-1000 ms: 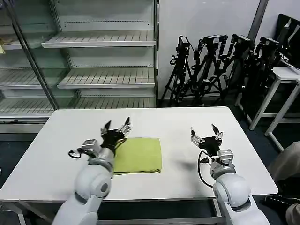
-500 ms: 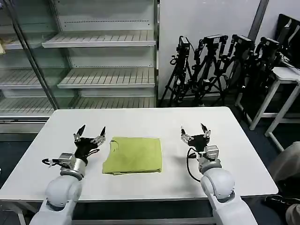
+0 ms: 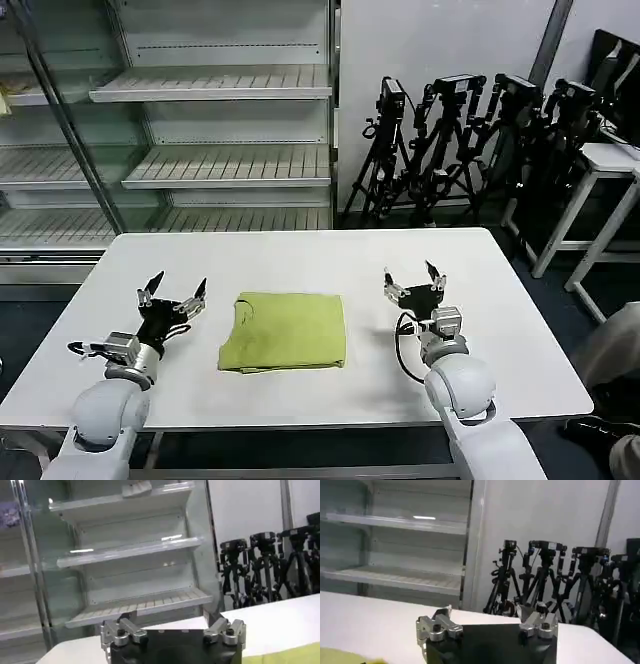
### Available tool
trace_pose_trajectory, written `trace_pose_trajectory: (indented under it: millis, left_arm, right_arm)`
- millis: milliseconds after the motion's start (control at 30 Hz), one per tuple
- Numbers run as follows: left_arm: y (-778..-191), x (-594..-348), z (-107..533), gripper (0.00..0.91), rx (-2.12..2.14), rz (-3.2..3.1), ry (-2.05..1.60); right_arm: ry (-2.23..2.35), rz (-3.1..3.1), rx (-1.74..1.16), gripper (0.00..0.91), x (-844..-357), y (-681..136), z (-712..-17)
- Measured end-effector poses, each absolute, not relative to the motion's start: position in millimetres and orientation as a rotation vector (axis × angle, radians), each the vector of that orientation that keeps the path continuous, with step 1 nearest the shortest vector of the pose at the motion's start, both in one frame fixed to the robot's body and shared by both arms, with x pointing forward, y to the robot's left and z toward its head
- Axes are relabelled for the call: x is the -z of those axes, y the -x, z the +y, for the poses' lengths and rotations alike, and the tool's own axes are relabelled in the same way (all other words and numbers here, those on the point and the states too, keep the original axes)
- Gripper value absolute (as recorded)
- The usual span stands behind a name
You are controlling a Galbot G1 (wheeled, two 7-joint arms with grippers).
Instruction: Fold and organize the clothes.
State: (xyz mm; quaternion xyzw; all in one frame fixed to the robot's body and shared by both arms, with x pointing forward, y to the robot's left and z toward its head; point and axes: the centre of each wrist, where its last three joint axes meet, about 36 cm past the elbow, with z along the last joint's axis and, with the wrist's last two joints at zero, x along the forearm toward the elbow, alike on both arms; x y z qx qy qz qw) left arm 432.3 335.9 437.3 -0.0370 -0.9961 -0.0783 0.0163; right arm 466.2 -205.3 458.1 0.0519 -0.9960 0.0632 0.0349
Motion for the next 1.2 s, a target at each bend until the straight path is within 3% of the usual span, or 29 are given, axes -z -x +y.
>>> trace_pose_trajectory:
  millis: [1200]
  left_arm:
    - [-428.4,-437.9,337.2,0.907,0.271,-3.096,0.188]
  right_arm:
    - [-0.161,-3.099,-0.211,0.907,-455.8,-461.4,-207.4]
